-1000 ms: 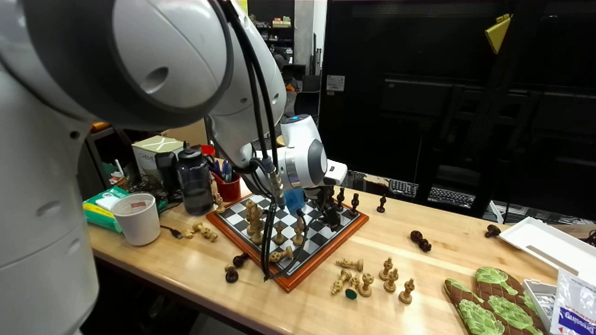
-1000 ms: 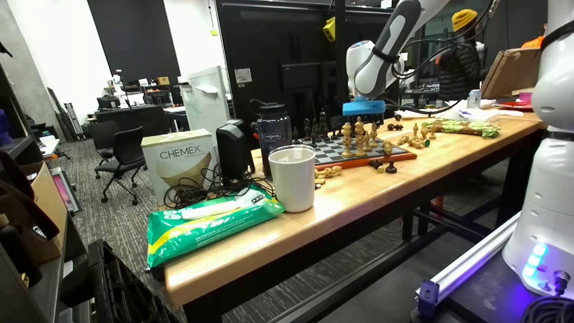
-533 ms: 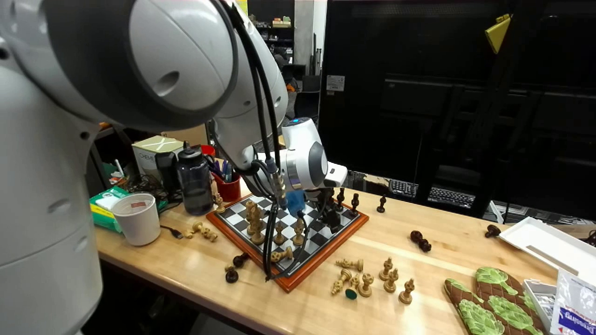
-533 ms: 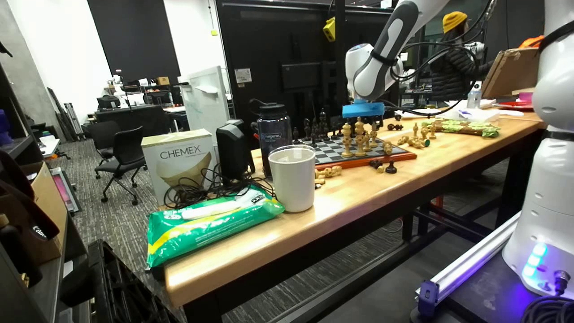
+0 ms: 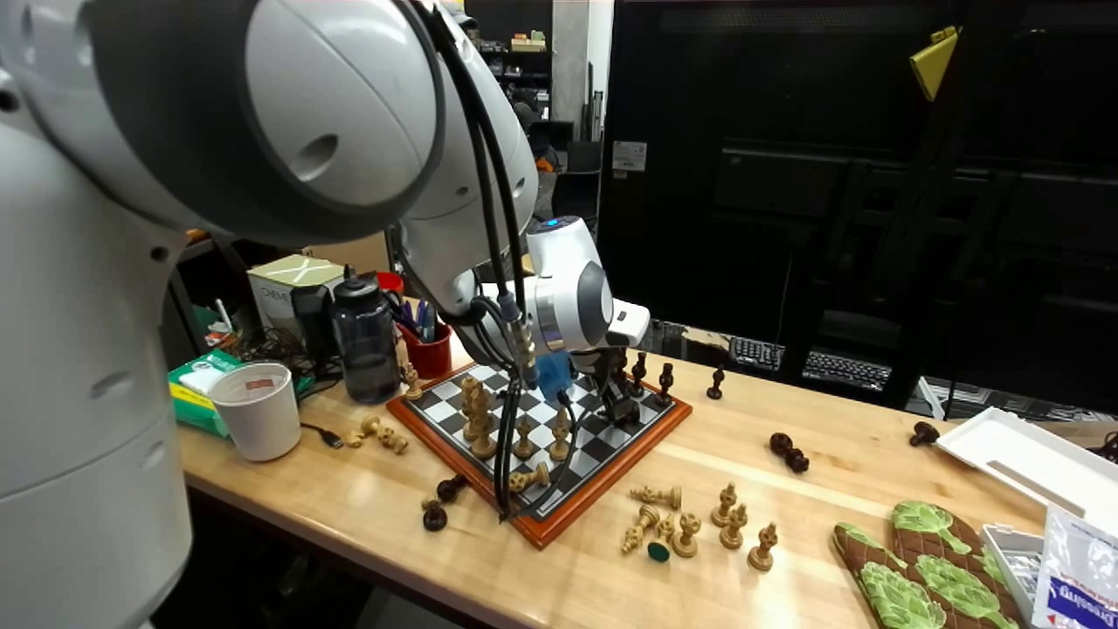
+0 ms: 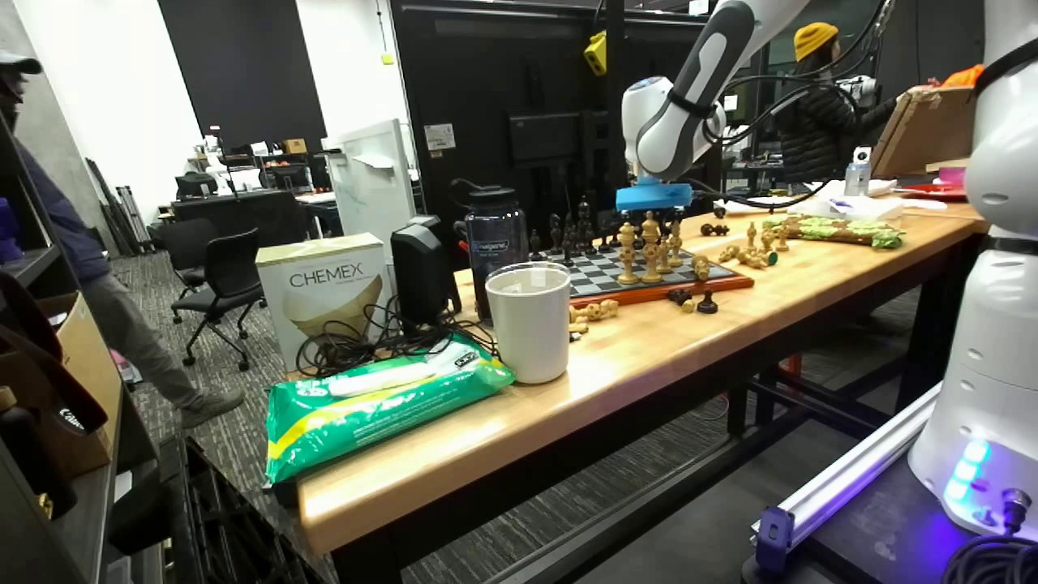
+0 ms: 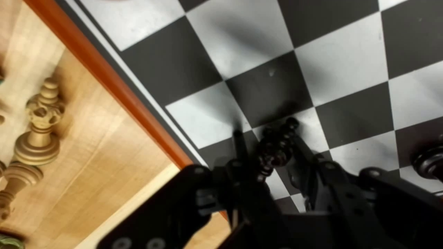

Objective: Remove a chess piece from the chessboard

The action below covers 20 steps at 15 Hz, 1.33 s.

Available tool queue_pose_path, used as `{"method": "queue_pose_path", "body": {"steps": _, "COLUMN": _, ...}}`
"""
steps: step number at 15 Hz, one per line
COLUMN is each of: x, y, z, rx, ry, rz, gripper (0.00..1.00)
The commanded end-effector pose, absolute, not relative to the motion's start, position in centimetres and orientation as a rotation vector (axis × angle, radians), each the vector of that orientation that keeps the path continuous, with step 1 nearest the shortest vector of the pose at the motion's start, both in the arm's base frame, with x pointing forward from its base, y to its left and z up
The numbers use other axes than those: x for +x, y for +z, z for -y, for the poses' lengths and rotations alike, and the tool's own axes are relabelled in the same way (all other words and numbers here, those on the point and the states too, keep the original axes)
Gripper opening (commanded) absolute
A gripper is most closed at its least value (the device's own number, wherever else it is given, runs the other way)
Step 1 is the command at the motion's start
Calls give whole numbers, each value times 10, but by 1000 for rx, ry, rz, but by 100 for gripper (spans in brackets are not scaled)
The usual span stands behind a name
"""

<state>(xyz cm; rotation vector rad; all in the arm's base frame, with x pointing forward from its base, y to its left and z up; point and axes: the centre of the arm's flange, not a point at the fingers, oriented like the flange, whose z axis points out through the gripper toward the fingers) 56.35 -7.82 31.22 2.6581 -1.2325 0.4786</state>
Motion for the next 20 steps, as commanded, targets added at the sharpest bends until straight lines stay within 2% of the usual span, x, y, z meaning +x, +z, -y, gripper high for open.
{"method": "queue_pose_path", "body": {"steps": 1, "x": 562, "y": 309, "z": 77, "rx": 2641, "ry": 468, "rz": 1233, "gripper": 6}}
{"method": "queue_pose_path", "body": {"steps": 2, "x": 562, "y": 310, "z": 77, "rx": 2640, "ry": 468, "rz": 1234, "gripper": 3}}
{"method": "queue_pose_path", "body": {"steps": 3, "x": 561, "y": 311, "z": 77, "rx": 2640, "ry": 465, "rz": 1235, "gripper": 6}}
{"method": "queue_pose_path", "body": {"steps": 20, "x": 529, "y": 379, "z": 61, "rx": 2837, "ry": 269, "rz": 1302, "gripper": 6}}
